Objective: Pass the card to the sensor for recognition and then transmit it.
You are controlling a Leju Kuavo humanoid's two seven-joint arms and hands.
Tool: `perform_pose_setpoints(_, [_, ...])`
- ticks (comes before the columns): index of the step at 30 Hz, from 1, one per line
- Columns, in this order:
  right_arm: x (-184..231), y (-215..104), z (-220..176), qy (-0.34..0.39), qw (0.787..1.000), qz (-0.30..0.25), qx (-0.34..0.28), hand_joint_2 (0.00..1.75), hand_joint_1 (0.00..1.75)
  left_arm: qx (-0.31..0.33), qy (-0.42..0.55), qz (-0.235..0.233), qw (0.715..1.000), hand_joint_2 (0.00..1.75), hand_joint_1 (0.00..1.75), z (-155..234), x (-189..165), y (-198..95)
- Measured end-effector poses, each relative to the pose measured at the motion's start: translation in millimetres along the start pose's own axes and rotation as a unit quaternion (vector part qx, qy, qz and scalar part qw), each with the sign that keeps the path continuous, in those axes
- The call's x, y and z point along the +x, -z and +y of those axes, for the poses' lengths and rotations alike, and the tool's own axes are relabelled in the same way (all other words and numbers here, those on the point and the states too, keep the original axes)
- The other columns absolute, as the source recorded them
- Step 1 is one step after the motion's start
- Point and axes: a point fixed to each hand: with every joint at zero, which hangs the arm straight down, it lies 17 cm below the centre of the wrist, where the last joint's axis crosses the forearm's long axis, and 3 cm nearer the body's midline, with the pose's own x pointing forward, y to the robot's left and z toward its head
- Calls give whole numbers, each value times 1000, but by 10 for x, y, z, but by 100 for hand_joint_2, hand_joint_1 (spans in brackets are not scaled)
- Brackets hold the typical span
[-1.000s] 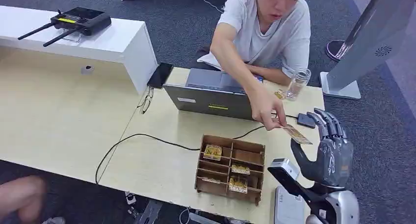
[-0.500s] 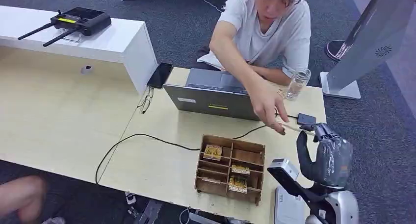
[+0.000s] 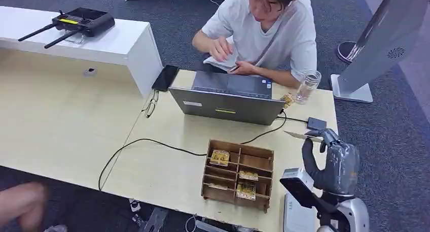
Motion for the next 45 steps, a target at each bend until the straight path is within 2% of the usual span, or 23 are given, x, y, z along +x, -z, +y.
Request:
perform_pose_setpoints(4, [31,-101,153,122,991,25,50,175,175,9,-7,-2,1000,0,0,29,-25,-19])
perform_pose_setpoints(8, [26,-293,298,242,962,51,117,175,175,20,-14,-5,1000,0,0,78,-19,-12])
perform_pose_setpoints(11, [-98,-460,358,295,939,82,158,175,175,24,-17,-4,1000,0,0,96,-17,-5])
perform_pose_setpoints(12, [-209,-569,360,318,925,101,180,175,175,26,-18,-4,999,0,0,110,-22,-5])
perform_pose_setpoints(15, [-404,-820,350,342,906,130,210,175,175,30,-18,-4,999,0,0,126,-25,-4])
perform_pose_setpoints(19, [-699,-1132,299,348,889,174,242,175,175,32,-18,-5,999,0,0,133,-24,-3])
perform_pose_setpoints(27, [-1247,-1595,128,294,878,247,287,175,175,34,-20,-4,999,0,0,141,-27,-1])
perform_pose_setpoints(35, [-1435,-1690,-11,262,880,263,297,175,175,34,-20,-4,999,0,0,140,-23,-1])
perform_pose_setpoints(45, [-1746,-1819,-140,171,881,299,325,175,175,33,-19,0,999,0,0,138,-31,5])
